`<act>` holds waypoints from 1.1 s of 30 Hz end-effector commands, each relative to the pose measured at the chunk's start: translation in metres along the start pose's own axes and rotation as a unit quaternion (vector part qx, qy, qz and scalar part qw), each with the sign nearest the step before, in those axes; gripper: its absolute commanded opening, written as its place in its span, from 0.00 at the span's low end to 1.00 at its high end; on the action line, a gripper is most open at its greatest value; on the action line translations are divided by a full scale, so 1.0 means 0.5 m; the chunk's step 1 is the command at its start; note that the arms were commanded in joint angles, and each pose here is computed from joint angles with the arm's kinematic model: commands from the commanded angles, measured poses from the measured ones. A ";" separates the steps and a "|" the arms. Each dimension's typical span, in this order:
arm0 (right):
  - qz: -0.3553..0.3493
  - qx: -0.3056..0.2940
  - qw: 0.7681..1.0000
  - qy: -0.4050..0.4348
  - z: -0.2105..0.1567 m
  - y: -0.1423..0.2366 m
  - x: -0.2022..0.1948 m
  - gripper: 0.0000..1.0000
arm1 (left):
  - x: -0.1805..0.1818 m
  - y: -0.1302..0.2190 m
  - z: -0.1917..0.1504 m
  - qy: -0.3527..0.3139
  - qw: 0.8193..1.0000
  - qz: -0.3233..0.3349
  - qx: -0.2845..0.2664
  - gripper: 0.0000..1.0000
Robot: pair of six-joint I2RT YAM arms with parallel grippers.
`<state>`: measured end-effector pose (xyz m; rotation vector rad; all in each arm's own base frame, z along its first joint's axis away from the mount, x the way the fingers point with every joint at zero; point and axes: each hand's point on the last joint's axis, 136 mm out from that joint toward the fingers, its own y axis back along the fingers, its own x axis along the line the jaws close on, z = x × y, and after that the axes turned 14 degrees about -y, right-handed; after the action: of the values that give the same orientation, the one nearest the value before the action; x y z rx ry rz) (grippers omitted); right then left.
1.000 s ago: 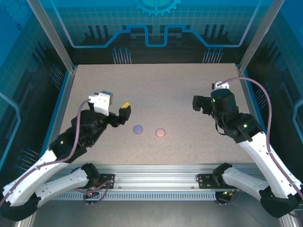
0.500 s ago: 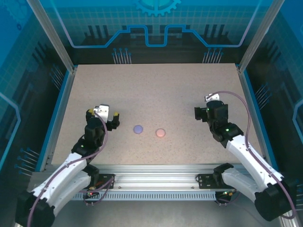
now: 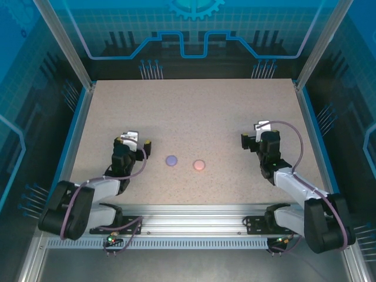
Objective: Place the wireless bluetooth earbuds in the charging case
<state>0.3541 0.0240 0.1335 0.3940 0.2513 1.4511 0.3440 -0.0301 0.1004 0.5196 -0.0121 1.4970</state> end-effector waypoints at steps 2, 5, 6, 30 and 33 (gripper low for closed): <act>0.027 -0.063 0.998 0.013 0.040 -0.014 0.018 1.00 | 0.003 -0.018 0.060 0.022 0.997 -0.029 -0.072 0.99; 0.028 -0.061 0.998 0.006 0.010 -0.033 0.015 1.00 | 0.015 -0.030 0.047 0.042 0.996 -0.033 -0.069 0.99; 0.030 -0.065 0.997 0.007 0.001 -0.038 0.017 1.00 | 0.015 -0.036 0.043 0.046 0.996 -0.038 -0.067 0.99; 0.074 0.000 0.997 -0.019 -0.039 -0.110 0.013 1.00 | 0.056 -0.108 0.003 0.090 0.996 -0.013 0.010 0.99; 0.074 0.000 0.997 -0.019 -0.039 -0.110 0.013 1.00 | 0.058 -0.108 0.003 0.090 0.996 -0.012 0.010 0.99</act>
<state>0.3956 0.0297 0.0934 0.4341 0.2055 1.5878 0.3961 -0.0068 0.0921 0.4122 0.1347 1.4975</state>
